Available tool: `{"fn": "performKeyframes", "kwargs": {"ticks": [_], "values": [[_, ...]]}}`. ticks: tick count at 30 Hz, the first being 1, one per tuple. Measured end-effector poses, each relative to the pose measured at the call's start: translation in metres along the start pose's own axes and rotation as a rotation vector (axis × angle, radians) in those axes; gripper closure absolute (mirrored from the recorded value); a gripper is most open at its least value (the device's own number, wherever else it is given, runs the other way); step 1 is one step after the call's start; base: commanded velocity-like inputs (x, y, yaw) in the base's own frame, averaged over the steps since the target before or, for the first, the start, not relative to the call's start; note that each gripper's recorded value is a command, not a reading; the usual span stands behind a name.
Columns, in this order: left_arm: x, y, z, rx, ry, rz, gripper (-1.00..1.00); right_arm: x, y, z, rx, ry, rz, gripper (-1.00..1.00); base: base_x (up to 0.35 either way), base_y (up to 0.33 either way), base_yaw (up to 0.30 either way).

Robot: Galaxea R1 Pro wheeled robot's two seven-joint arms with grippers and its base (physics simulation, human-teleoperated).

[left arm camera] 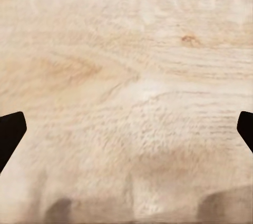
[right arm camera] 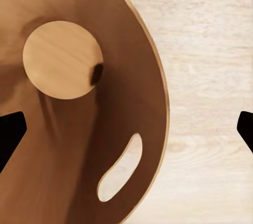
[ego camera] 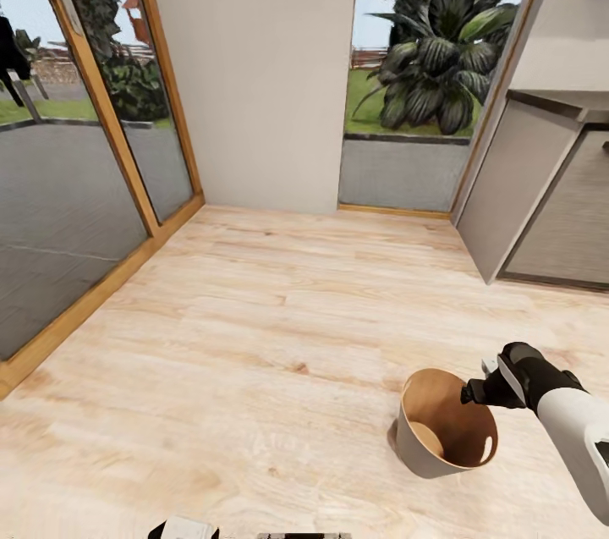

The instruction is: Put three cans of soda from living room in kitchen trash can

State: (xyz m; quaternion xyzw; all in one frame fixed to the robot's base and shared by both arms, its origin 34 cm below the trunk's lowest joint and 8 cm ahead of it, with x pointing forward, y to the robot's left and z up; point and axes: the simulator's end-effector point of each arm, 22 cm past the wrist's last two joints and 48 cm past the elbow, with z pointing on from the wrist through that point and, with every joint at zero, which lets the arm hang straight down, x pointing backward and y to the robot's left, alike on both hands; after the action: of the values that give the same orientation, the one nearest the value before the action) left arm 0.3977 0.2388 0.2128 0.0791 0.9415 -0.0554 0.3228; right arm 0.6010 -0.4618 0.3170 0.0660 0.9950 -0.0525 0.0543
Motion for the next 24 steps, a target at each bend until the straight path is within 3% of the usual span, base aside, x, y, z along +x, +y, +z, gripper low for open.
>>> {"fn": "performKeyframes", "kwargs": {"ticks": [7,24], "values": [[0.012,-0.001,0.003,0.002,0.028,-0.004,-1.0,0.007,0.001,0.015,0.004,0.029,-0.004,-1.0,0.0,0.0,0.0],[0.009,0.0,0.002,0.002,0.018,-0.007,-1.0,0.007,0.001,0.015,0.008,0.029,-0.01,-1.0,0.034,-0.064,0.0]]}}
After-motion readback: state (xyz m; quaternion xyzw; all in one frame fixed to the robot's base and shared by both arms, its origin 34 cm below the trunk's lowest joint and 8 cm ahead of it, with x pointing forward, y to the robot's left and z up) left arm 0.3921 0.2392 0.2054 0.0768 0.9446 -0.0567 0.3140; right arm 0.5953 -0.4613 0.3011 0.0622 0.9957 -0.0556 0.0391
